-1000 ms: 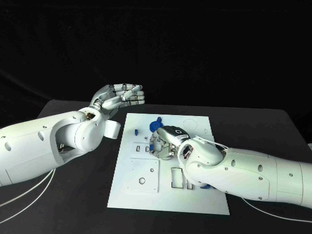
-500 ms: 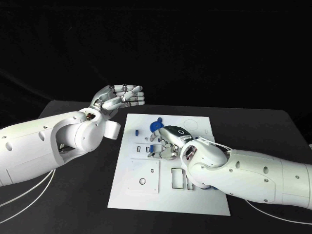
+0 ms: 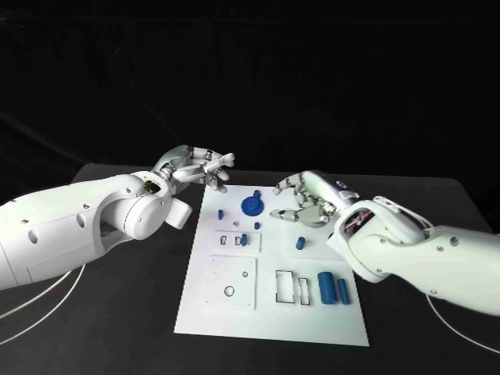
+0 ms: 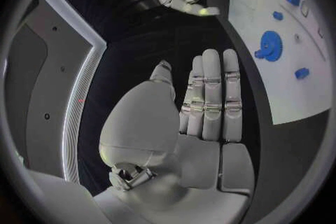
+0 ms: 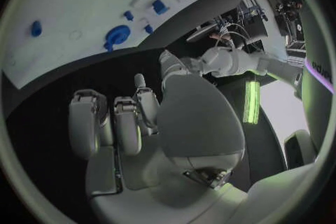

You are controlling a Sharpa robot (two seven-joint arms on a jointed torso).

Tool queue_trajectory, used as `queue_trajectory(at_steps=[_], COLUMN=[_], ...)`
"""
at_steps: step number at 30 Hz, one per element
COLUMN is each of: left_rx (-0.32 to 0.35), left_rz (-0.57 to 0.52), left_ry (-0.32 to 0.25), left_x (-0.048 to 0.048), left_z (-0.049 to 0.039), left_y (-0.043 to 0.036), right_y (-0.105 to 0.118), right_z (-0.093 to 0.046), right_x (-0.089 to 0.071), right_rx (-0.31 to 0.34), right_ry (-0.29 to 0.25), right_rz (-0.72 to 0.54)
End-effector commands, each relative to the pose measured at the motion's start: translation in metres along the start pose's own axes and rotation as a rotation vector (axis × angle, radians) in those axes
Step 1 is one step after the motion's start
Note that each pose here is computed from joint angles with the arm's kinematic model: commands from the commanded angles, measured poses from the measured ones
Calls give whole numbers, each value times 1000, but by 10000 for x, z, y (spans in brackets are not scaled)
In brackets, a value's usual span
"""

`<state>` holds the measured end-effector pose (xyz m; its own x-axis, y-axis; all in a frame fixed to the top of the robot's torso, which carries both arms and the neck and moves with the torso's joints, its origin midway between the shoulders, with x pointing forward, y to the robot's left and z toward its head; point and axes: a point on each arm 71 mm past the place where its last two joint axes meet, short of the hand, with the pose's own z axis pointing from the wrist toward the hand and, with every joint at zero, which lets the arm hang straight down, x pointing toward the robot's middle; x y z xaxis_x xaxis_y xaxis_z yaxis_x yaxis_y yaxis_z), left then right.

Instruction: Assemble the parts on the task board

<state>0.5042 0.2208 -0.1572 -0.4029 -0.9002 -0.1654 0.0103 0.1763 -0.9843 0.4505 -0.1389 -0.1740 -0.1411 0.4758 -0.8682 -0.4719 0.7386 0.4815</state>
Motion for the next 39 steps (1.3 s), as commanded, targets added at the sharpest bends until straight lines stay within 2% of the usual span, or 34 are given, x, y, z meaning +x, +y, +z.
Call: queue_trajectory(at_steps=[1,4,5,13,20,28,39], left_rx=[-190,-293,-350,-512,-606,-671,-732], left_rz=[239,325,373,632,756,831,901], left_ry=[139,201,226,337,405,459,512], left_x=[103,156,178,273,435,588,673], left_z=[11,22,30,123,221,299,354], left_y=[128,190,217,217,211,183,217], right_y=[-146,-311,-395,-633,-694,-730,-760], right_z=[-30,-81,-115,-233,-257,-259,-259], right_x=[-190,-362,-434,-604,-625,-620,-607], right_rx=[90,155,185,270,299,320,336], right_ry=[-14,-23,-29,-40,-33,-24,-14], right_rz=[148,183,196,210,204,199,191])
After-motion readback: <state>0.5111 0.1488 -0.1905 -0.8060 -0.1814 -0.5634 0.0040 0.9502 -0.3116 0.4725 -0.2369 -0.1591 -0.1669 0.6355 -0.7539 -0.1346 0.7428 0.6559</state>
